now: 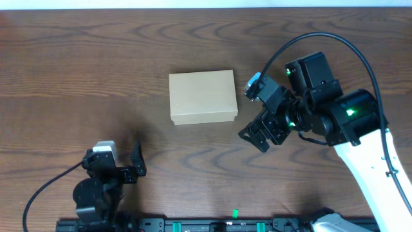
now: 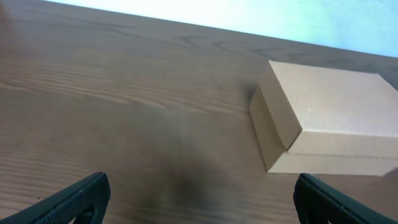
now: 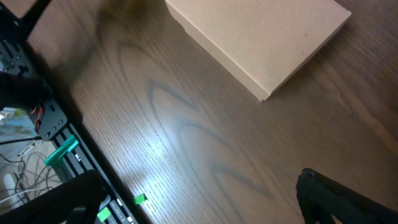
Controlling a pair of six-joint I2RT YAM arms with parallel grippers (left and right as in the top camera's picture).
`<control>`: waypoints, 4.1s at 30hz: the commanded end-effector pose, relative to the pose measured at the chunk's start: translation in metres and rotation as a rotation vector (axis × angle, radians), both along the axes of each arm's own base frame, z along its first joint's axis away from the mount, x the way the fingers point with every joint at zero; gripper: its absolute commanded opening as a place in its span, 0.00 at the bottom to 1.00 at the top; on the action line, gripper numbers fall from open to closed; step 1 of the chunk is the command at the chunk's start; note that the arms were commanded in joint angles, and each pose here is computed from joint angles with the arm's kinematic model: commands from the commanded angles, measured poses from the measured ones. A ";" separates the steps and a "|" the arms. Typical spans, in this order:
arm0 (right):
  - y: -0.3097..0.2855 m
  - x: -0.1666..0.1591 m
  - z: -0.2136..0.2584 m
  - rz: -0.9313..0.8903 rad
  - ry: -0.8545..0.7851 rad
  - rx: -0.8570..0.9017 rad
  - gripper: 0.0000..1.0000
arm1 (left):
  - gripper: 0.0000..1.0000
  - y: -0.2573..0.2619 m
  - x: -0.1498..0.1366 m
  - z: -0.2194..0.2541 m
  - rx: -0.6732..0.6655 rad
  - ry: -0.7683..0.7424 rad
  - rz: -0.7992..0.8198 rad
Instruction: Pack container
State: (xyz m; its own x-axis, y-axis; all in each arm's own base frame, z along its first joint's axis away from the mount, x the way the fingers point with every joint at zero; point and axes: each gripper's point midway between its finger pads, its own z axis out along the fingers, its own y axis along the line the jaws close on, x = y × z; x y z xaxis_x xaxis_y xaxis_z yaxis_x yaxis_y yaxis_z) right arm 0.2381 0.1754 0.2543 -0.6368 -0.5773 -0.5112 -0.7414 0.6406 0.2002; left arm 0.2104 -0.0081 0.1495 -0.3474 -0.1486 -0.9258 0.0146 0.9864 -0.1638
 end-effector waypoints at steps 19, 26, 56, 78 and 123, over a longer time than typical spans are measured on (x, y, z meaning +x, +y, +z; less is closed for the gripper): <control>0.000 -0.002 0.001 0.001 -0.002 0.004 0.99 | 0.95 -0.025 0.014 -0.028 -0.053 -0.022 -0.089; 0.000 -0.002 0.001 0.001 -0.002 0.004 0.99 | 0.95 -0.024 0.014 -0.029 -0.050 -0.019 -0.086; -0.017 -0.002 0.008 -0.034 -0.075 -0.057 0.99 | 0.95 -0.024 0.014 -0.029 -0.050 -0.018 -0.085; -0.024 -0.101 -0.079 0.206 -0.594 0.145 0.99 | 0.95 -0.024 0.014 -0.029 -0.050 -0.018 -0.085; -0.028 -0.101 -0.161 0.030 -0.516 0.251 0.99 | 0.95 -0.024 0.014 -0.029 -0.050 -0.018 -0.085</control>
